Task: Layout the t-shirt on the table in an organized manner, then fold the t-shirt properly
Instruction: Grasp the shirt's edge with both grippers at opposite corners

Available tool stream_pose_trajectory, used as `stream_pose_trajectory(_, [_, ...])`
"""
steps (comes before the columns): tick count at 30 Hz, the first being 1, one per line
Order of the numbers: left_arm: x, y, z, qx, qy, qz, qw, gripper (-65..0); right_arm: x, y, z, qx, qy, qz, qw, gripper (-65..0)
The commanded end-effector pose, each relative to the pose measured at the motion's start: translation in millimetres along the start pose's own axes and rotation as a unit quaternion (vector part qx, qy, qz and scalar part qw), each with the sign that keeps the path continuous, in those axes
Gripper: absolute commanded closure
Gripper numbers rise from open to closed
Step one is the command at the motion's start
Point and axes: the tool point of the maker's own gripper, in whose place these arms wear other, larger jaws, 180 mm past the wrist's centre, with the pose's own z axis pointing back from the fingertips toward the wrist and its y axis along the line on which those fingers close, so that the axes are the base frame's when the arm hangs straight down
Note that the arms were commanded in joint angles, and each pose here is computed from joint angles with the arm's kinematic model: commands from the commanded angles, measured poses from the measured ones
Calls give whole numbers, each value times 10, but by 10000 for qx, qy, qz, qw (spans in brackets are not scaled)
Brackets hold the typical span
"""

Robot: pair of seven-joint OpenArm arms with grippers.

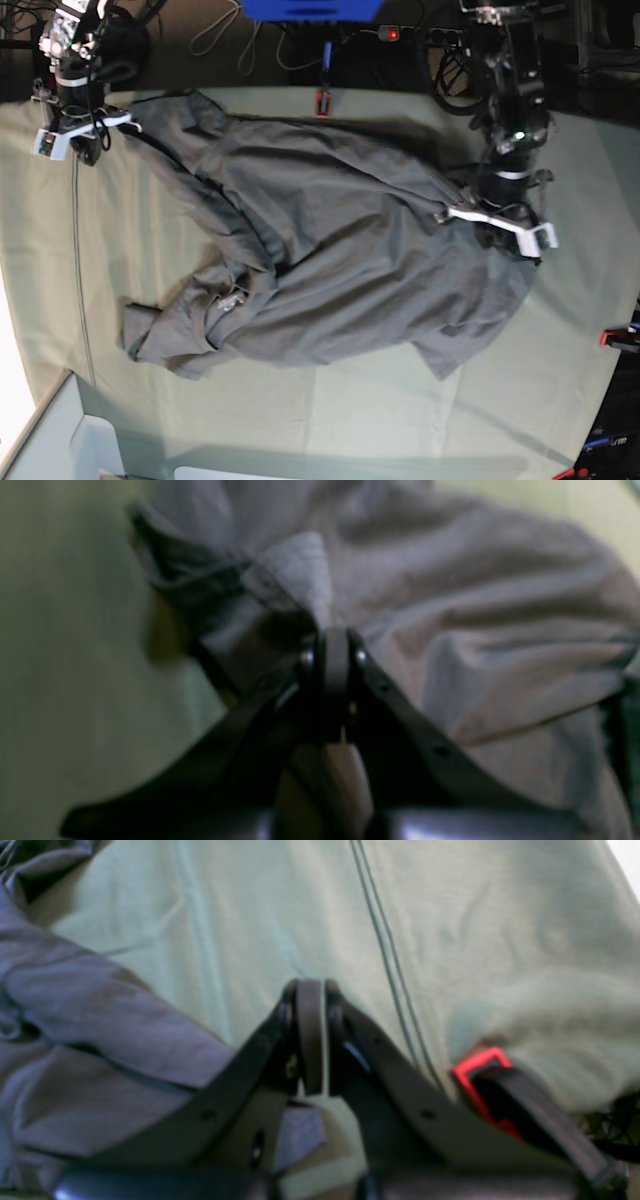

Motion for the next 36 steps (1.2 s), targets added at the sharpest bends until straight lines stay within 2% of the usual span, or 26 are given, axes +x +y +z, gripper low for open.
stream_pose_trajectory(1, [135, 96, 73, 110, -244, -15, 9996, -1, 80, 46, 24, 80, -169, 35, 9998, -20])
stream_pose_trajectory(7, [105, 614, 394, 758, -315, 108, 9966, -1, -37, 230, 43, 319, -22, 56, 9995, -181])
stream_pose_trajectory(11, [-25, 797, 477, 989, -171, 136, 9949, -1, -88, 388, 50, 523, 43, 80, 9986, -279])
stream_pose_trajectory(13, [-52, 849, 506, 1056, -141, 141, 9942, -1, -176, 463, 88, 633, 155, 105, 9978, -306])
stream_pose_trajectory(18, [-139, 884, 555, 1144, -66, 238, 9931, -1, -324, 695, 157, 973, 347, 186, 9945, -315])
stream_pose_trajectory(25, [-239, 919, 570, 1178, 61, 232, 9927, -1, -423, 793, 213, 1179, 486, 311, 9913, -319])
stream_pose_trajectory(30, [-249, 930, 579, 1191, 72, 229, 9926, -1, -656, 724, 176, 1141, 775, 291, 9900, -319])
stream_pose_trajectory(36, [-242, 1001, 605, 1288, 56, 251, 9913, -1, -747, 601, 101, 1097, 929, 408, 9888, -315])
